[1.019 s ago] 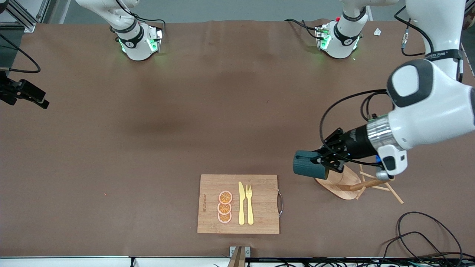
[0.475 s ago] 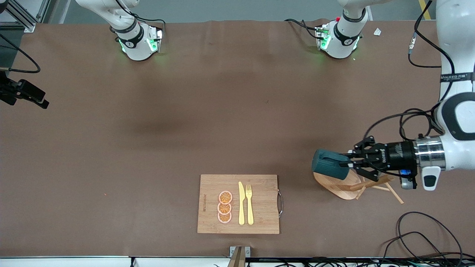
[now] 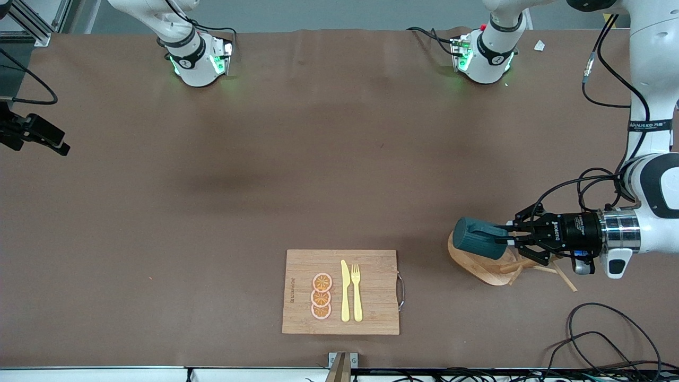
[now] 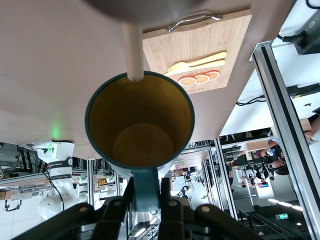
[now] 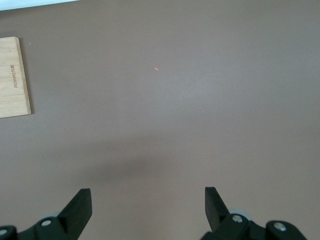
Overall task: Pass cup and hang on rack
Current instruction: 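Hang the mug handle onto a rack peg with the left gripper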
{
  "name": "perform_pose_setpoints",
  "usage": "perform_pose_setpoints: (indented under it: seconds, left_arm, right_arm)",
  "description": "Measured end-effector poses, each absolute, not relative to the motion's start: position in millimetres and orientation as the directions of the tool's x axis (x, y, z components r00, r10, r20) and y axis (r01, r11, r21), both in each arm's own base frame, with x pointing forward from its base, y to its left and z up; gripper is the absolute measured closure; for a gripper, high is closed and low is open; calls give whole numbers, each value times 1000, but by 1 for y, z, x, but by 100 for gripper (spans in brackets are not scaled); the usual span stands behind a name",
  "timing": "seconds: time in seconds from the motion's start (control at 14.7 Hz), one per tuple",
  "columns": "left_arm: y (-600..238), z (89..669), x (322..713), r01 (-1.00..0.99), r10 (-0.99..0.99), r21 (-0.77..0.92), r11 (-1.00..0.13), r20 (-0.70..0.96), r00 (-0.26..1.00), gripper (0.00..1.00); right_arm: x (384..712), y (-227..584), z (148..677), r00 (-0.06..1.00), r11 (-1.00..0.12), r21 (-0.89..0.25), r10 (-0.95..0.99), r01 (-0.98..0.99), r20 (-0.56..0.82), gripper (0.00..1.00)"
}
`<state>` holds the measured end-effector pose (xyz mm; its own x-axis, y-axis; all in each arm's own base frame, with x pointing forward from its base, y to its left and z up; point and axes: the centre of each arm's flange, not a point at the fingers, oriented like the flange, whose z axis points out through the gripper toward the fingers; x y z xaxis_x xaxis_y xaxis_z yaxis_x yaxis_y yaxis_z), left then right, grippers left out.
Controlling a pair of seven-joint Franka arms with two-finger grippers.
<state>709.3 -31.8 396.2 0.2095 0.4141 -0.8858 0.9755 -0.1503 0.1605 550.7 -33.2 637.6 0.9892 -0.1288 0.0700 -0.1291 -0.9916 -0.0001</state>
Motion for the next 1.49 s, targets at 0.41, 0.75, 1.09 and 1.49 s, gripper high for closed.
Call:
perform_pose_setpoints:
  seconds: [0.41,0.75,1.09,1.49]
  left_arm:
    - [6,387,710,984,417,144,-104,-892,174,79]
    - [19,376,710,988,415,128,-86,-897,153,79]
    - [36,373,709,990,414,124,-69,-899,142,79]
    - [43,366,708,989,409,132,-70,-900,150,79]
  right_arm:
    - [551,-33,638,989,-992,0,-129,-129,73,0]
    - [551,-33,638,989,-992,0,-129,-129,73,0]
    - [551,-33,638,989,-992,-1,-129,-129,77,0]
    - [552,-33,639,988,-992,-1,-129,-129,81,0]
